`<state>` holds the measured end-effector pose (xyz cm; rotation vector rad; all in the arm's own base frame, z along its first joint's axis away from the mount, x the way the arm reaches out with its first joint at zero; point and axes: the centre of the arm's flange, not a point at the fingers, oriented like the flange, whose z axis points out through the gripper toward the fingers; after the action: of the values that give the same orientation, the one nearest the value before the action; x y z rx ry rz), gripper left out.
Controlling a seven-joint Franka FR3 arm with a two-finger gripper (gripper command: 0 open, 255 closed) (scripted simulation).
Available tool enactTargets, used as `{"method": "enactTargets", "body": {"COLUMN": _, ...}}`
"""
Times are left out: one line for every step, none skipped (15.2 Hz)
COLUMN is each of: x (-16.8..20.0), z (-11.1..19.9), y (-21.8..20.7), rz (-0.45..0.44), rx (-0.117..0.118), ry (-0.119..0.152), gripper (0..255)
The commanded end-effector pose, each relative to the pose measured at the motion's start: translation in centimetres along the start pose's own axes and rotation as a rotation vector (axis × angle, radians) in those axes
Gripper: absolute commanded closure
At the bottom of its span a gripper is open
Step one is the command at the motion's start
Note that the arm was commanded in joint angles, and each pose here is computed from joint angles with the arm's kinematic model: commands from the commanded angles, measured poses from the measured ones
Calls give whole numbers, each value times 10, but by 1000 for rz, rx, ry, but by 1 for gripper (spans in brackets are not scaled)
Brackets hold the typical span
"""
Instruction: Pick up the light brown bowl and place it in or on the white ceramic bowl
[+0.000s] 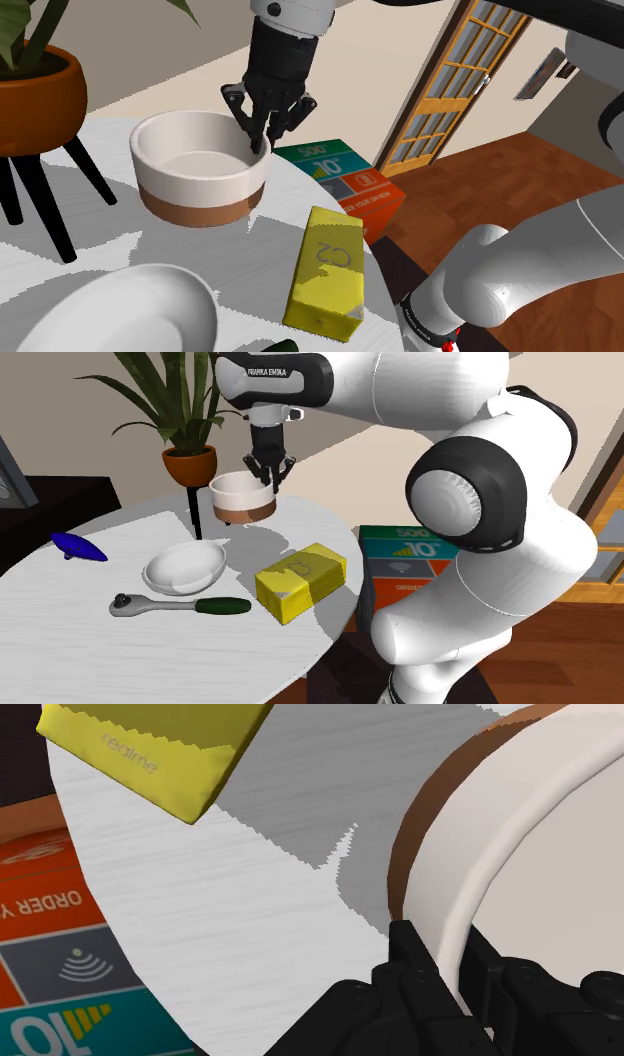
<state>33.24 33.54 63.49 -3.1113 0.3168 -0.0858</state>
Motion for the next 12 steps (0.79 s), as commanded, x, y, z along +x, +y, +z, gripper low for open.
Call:
{"method": "enactTargets", "body": {"x": -21, "z": -4, "y": -14, "rz": 2, "rx": 0, "ry": 0, "gripper": 255}}
{"method": "enactTargets", "body": {"x": -32, "z": -6, "y": -21, "rz": 2, "rx": 0, "ry": 0, "gripper": 255}}
{"method": "enactTargets", "body": {"x": -43, "z": -8, "y": -29, "rz": 2, "rx": 0, "ry": 0, "gripper": 255}}
{"method": "enactTargets", "body": {"x": -53, "z": -10, "y": -36, "rz": 2, "rx": 0, "ry": 0, "gripper": 255}}
{"method": "enactTargets", "body": {"x": -64, "z": -12, "y": -44, "rz": 2, "rx": 0, "ry": 0, "gripper": 255}}
{"method": "enactTargets", "body": {"x": -75, "z": -14, "y": -51, "rz": 2, "rx": 0, "ry": 0, "gripper": 255}}
{"method": "enactTargets", "body": {"x": -86, "z": -16, "y": -59, "rz": 2, "rx": 0, "ry": 0, "gripper": 255}}
{"method": "enactTargets", "body": {"x": -96, "z": -18, "y": -66, "rz": 2, "rx": 0, "ry": 0, "gripper": 255}}
{"method": "enactTargets", "body": {"x": -107, "z": -20, "y": -74, "rz": 2, "rx": 0, "ry": 0, "gripper": 255}}
{"method": "enactTargets", "body": {"x": -118, "z": -22, "y": -81, "rz": 2, "rx": 0, "ry": 0, "gripper": 255}}
{"method": "enactTargets", "body": {"x": -128, "z": -24, "y": -89, "rz": 2, "rx": 0, "ry": 0, "gripper": 255}}
{"method": "enactTargets", "body": {"x": -139, "z": -26, "y": -96, "rz": 2, "rx": 0, "ry": 0, "gripper": 255}}
